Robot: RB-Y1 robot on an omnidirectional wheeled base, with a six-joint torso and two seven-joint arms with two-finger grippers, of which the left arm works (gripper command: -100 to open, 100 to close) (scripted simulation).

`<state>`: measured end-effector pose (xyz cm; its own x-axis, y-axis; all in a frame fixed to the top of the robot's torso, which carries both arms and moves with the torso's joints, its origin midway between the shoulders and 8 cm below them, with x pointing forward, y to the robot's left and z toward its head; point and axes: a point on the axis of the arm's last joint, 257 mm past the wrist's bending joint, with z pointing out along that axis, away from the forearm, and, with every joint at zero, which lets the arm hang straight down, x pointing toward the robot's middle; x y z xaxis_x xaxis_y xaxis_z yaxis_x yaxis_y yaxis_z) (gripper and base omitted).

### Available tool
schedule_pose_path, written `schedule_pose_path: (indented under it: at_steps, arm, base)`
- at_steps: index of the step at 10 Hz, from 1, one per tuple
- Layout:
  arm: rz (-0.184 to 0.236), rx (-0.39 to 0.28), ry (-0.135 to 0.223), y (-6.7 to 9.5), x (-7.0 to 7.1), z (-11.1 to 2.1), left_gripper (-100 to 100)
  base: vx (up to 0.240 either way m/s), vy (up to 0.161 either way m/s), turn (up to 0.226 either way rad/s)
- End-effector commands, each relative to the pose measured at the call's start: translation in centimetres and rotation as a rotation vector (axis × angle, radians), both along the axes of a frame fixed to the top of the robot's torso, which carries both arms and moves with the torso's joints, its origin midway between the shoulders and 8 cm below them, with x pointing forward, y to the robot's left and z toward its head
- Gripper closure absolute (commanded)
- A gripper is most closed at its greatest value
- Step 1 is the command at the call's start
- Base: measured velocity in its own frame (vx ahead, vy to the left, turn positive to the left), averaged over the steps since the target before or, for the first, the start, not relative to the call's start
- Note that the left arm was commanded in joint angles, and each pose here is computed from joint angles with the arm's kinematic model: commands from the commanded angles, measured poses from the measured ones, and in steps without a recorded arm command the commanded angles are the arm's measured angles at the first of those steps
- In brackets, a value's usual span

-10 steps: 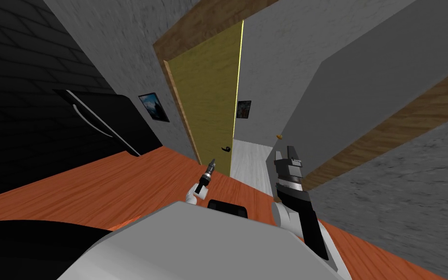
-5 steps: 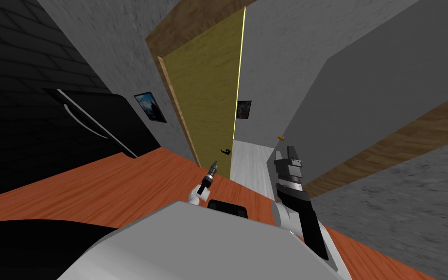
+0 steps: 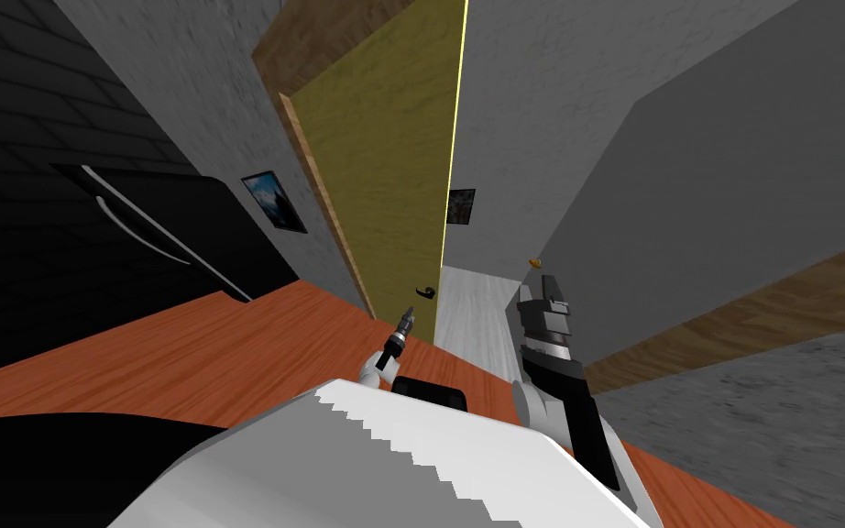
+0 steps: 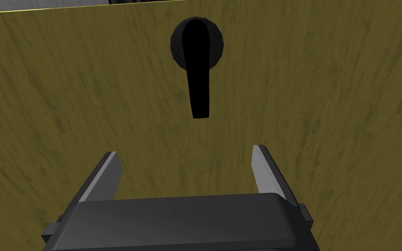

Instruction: Push the door open

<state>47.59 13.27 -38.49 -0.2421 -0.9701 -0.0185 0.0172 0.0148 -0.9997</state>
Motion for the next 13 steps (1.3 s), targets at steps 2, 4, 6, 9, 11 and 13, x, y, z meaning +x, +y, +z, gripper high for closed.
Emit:
schedule_pose_path:
  at_steps: [2,4,6,9,11,13]
  arm:
    - [-0.004,-0.005,0.007,-0.4,0.0,-0.3,-100]
    - [0.002,0.02,0.007,1.1,0.1,-0.5,-100]
    - [0.011,0.038,0.008,2.2,0.2,-0.7,-100]
    - [0.018,0.026,0.012,1.8,0.2,-0.7,-100]
    - [0.019,-0.004,0.015,0.4,0.1,-0.7,-100]
    - [0.019,0.007,0.013,0.9,0.0,-0.6,100]
  base:
    - [0.074,0.005,-0.002]
    - [0.115,-0.025,-0.022]
    - [0.174,-0.051,-0.024]
    - [0.226,-0.058,-0.028]
    - [0.189,-0.039,-0.026]
    - [0.039,-0.007,0.001]
